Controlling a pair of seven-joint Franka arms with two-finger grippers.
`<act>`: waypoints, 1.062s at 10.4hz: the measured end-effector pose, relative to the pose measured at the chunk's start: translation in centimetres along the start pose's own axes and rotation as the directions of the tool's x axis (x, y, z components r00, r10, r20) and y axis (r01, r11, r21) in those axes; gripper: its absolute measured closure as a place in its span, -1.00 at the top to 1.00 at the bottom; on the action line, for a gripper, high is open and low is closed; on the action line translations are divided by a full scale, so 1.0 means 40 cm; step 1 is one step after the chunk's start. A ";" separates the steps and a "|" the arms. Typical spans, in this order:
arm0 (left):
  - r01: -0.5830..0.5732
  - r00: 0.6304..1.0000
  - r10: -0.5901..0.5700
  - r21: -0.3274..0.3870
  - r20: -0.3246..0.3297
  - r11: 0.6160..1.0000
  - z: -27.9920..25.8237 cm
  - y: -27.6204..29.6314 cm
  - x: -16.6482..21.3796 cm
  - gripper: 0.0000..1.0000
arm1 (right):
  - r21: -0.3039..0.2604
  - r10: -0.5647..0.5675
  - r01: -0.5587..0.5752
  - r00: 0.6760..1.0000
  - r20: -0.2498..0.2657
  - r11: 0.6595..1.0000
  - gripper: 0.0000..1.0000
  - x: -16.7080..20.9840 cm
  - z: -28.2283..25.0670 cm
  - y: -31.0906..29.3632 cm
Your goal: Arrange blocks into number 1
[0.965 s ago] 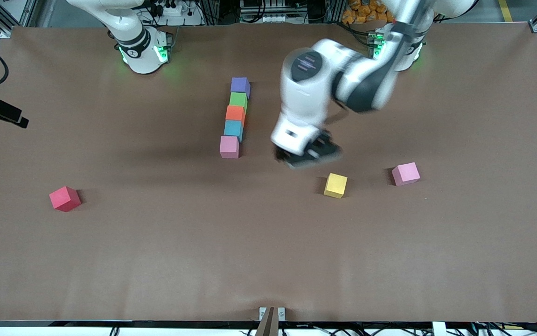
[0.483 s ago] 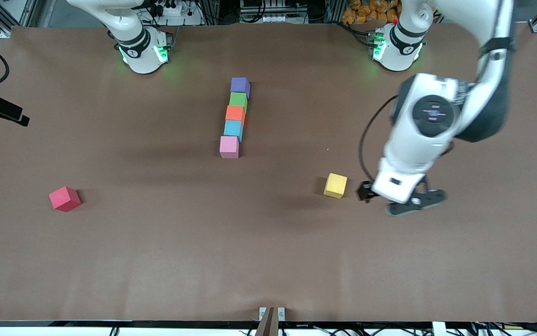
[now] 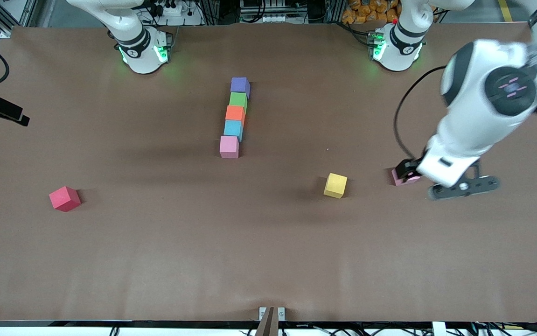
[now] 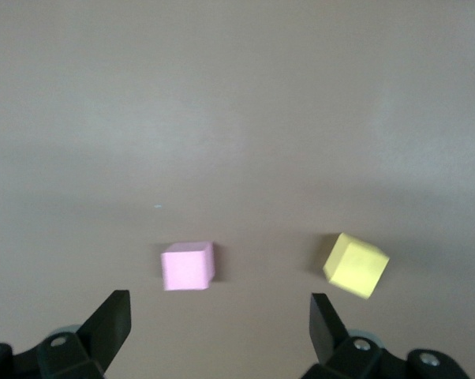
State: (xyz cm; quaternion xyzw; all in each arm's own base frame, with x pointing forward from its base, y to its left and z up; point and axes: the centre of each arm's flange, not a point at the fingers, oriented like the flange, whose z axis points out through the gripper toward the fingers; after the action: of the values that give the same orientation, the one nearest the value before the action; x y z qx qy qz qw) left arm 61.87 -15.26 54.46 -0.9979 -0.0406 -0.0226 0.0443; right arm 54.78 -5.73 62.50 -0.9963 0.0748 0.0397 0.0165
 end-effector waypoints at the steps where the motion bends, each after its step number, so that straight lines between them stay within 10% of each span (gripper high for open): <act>1: -0.017 1.000 0.017 -0.015 -0.012 1.000 -0.066 -0.058 -0.017 1.00 | 0.000 0.000 0.000 1.000 0.000 1.000 1.00 0.000 0.000 0.000; 11: -0.110 0.993 0.113 -0.085 0.022 0.990 -0.313 -0.203 -0.195 1.00 | 0.000 -0.001 0.001 1.000 0.001 1.000 1.00 0.000 0.000 0.000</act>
State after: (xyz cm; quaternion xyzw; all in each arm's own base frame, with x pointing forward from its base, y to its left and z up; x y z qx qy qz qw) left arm 52.92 -8.93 67.24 -0.9998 0.0156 -0.0085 0.0029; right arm 54.79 -5.72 62.50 -0.9963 0.0742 0.0400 0.0164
